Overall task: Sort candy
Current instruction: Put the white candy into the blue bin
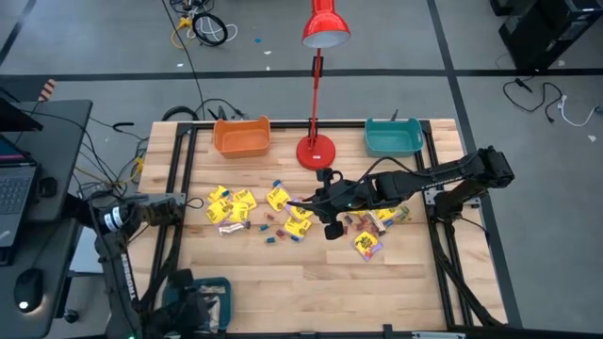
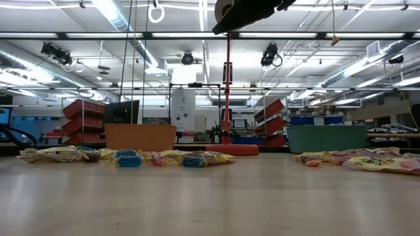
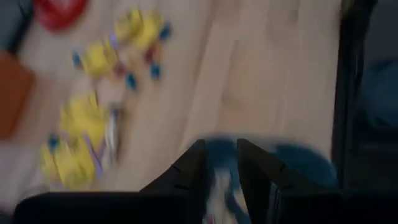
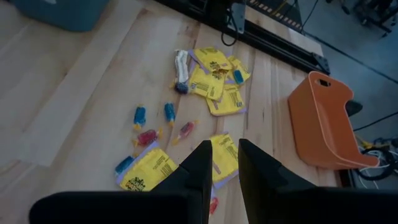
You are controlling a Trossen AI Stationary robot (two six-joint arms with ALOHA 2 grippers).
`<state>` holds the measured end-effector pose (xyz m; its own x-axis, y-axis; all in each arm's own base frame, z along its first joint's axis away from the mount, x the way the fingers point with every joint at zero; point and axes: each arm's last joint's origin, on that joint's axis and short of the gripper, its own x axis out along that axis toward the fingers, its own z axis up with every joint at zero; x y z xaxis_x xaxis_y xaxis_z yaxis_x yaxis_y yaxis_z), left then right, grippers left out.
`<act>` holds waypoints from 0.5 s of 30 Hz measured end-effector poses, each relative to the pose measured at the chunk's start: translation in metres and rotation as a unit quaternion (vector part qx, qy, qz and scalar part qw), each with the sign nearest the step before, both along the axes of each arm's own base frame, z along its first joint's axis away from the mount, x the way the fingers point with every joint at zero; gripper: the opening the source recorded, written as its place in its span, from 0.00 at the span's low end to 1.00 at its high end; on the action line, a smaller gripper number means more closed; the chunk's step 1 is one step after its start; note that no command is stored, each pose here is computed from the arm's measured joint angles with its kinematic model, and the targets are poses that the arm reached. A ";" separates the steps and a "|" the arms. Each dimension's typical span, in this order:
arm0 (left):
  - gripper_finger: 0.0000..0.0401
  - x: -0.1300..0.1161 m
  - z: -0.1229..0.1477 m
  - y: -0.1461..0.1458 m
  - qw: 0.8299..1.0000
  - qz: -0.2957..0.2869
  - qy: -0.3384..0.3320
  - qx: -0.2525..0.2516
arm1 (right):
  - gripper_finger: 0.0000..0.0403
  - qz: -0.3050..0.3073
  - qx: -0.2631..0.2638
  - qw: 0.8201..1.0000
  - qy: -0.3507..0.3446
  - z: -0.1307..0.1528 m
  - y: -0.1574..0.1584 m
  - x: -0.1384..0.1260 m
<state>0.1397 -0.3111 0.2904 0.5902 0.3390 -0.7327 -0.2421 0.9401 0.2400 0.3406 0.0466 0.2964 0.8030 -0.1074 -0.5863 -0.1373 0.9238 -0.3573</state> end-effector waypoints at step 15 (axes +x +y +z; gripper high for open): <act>0.22 0.040 0.020 0.063 0.987 -0.053 -0.009 0.151 | 0.17 0.027 0.031 0.996 -0.078 0.013 0.000 0.009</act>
